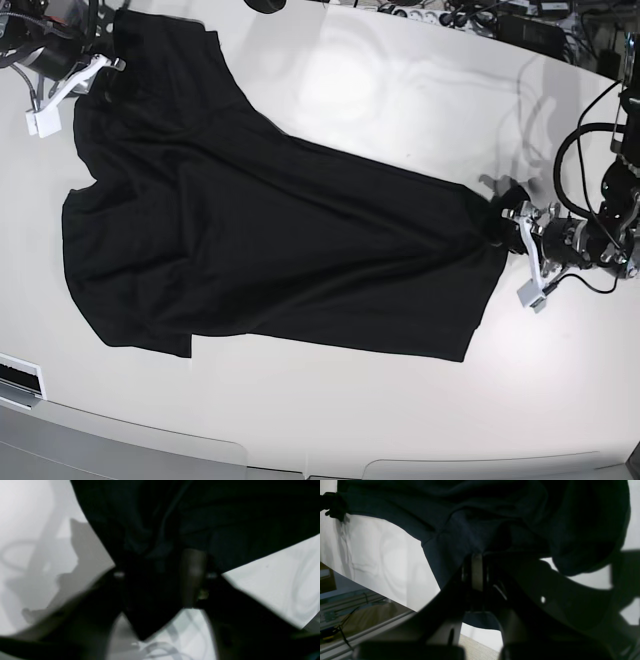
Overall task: Layout the t-shirt on the table in an organized manner, then fold the t-shirt properly
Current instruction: 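Hold the shirt edge with the left gripper and pull it away from the right gripper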
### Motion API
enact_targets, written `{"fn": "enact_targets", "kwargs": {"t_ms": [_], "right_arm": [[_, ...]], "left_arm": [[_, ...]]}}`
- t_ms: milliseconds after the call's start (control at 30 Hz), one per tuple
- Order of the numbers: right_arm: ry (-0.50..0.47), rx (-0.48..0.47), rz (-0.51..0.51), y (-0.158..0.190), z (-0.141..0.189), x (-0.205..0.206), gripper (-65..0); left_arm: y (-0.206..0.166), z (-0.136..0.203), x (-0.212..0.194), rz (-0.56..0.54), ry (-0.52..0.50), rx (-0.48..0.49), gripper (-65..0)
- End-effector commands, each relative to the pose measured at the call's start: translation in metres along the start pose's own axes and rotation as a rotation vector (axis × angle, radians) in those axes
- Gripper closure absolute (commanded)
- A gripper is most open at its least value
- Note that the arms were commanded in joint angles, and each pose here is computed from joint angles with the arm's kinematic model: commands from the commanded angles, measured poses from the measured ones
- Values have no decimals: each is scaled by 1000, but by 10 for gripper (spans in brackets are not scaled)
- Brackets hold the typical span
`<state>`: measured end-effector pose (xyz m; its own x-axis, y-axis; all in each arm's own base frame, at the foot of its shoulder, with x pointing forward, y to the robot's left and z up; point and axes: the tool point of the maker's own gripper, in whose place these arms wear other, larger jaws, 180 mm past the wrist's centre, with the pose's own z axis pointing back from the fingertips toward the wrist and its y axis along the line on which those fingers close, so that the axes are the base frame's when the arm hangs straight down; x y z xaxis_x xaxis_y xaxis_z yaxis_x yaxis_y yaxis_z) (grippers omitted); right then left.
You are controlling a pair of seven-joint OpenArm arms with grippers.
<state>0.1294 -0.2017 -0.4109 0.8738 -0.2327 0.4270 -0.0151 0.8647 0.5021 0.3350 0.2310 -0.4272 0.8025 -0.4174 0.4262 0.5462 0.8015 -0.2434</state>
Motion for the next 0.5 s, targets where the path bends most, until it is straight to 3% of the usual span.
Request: {"fn": "enact_targets", "kwargs": {"t_ms": [0,67,233,467], "right_arm": [[-25,1,24,1,5,8,0],[-25,1,24,1,5,8,0],[-25,1,24,1,5,8,0],[-25,0,26,0,6,9,0]], "left_arm": [[8,13,17,-19,-44,17,-143],[10,15,18,-23,-39,24,0],[20,29,27,-25,-34,45,0],[21,70,69,24,-119,-20,0]]}}
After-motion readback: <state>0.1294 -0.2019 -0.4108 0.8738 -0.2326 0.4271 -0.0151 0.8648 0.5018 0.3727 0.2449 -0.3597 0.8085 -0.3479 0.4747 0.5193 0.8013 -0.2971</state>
